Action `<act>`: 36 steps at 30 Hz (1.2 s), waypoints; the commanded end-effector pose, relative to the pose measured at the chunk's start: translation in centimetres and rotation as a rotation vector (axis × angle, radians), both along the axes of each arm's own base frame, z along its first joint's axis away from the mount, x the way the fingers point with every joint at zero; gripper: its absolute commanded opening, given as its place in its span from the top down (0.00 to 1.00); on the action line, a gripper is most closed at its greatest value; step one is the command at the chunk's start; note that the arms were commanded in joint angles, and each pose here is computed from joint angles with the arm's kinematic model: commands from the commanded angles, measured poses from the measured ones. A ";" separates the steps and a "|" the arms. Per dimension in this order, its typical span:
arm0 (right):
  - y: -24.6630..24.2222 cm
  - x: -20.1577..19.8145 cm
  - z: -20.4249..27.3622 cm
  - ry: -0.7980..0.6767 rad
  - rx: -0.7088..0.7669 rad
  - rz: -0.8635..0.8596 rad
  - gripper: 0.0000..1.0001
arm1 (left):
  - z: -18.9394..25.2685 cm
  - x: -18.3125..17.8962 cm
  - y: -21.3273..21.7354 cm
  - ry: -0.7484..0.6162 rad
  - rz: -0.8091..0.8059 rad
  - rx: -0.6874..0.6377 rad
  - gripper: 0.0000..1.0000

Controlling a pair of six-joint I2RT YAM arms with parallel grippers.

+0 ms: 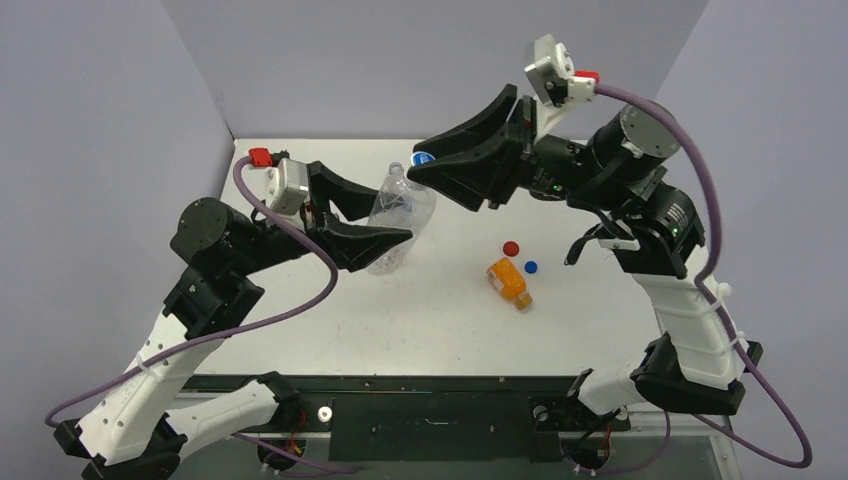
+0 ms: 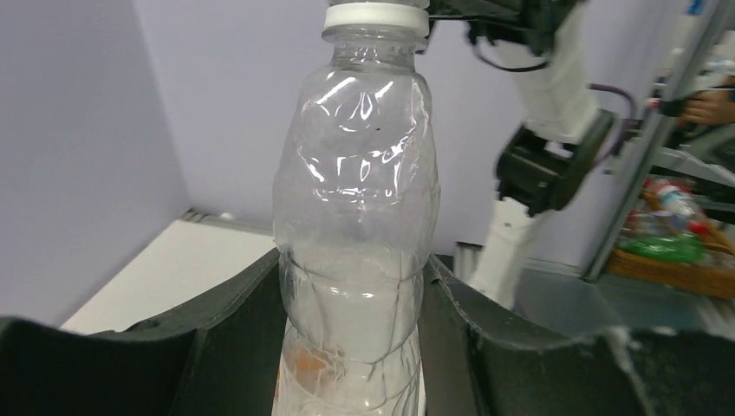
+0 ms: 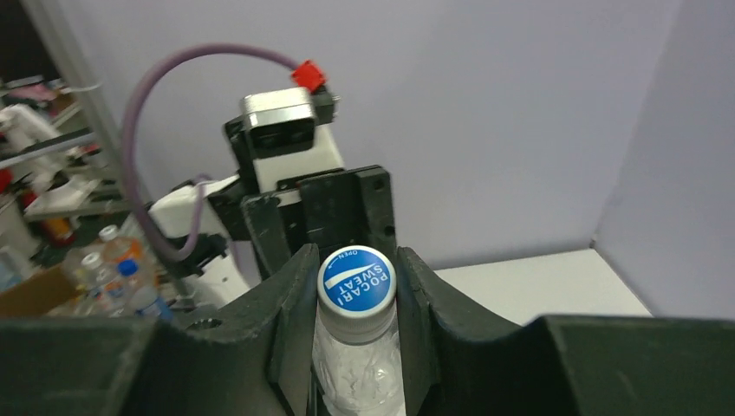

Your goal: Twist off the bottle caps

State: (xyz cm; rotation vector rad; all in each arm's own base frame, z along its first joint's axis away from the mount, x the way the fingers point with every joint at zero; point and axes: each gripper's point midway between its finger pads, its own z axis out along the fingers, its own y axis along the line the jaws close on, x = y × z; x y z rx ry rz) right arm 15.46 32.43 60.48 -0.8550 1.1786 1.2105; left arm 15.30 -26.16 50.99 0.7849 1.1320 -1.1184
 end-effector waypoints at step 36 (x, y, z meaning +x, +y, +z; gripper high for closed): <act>-1.8 6.9 0.6 0.159 0.112 -0.616 0.34 | 0.6 7.3 3.2 -0.321 0.465 0.072 1.00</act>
